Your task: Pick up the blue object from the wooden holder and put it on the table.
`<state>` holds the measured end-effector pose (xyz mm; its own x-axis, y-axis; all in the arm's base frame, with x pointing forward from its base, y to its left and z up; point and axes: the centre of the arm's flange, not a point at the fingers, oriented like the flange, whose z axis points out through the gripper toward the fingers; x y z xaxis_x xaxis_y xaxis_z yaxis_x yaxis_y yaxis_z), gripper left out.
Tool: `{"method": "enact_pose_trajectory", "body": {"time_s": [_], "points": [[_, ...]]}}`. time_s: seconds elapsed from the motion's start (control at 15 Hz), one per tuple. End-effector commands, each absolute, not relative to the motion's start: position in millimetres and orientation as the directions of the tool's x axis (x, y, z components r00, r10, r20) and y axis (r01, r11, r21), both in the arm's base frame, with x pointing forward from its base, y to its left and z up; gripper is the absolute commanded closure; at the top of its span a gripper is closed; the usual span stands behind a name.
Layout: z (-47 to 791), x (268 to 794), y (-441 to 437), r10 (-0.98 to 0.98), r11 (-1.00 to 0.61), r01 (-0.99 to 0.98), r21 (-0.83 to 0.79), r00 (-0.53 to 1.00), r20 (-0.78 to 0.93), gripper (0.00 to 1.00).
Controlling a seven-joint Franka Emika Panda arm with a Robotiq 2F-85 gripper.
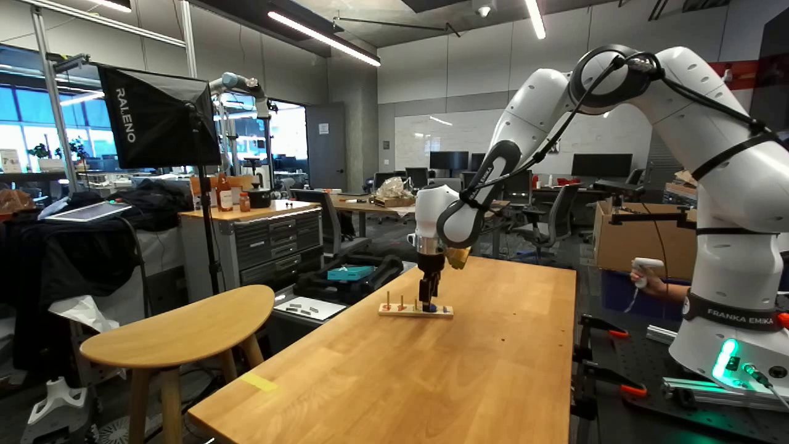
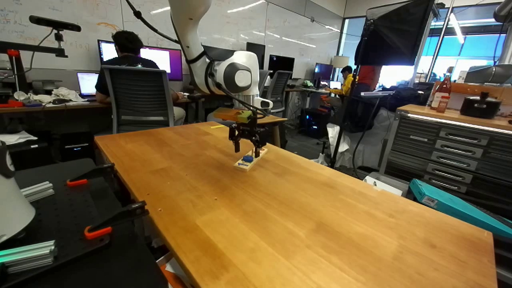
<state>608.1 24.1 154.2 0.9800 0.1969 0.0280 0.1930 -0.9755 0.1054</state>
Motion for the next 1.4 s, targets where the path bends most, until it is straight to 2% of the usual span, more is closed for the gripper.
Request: {"method": "enact_pose_trajectory", "body": {"time_s": [0.0, 0.07, 0.2, 0.53, 0.8, 0.93, 1.0, 1.07, 1.13, 1.2, 1.33], "points": [[144.7, 627.4, 25.0, 0.21, -0.972, 0.206, 0.109, 0.977, 0.028, 0.0], [143.6, 628.1, 24.2, 0.213, -0.972, 0.209, 0.11, 0.977, 0.027, 0.25], [141.6, 628.9, 23.5, 0.213, -0.972, 0.209, 0.109, 0.977, 0.024, 0.28], [141.8, 627.9, 25.2, 0.215, -0.971, 0.212, 0.108, 0.976, 0.017, 0.67], [145.5, 628.1, 25.7, 0.217, -0.97, 0.214, 0.112, 0.976, 0.015, 0.84], [146.9, 628.6, 23.3, 0.212, -0.971, 0.209, 0.114, 0.977, 0.009, 0.86], [146.7, 628.5, 22.1, 0.208, -0.972, 0.206, 0.115, 0.978, 0.005, 0.7], [146.3, 628.5, 21.6, 0.207, -0.972, 0.205, 0.115, 0.978, 0.002, 0.5], [146.9, 627.8, 21.2, 0.205, -0.972, 0.204, 0.115, 0.979, 0.001, 0.49], [145.8, 627.1, 21.4, 0.205, -0.972, 0.204, 0.114, 0.979, -0.004, 0.44], [146.2, 624.9, 22.4, 0.208, -0.972, 0.208, 0.112, 0.978, -0.016, 0.28]]}}
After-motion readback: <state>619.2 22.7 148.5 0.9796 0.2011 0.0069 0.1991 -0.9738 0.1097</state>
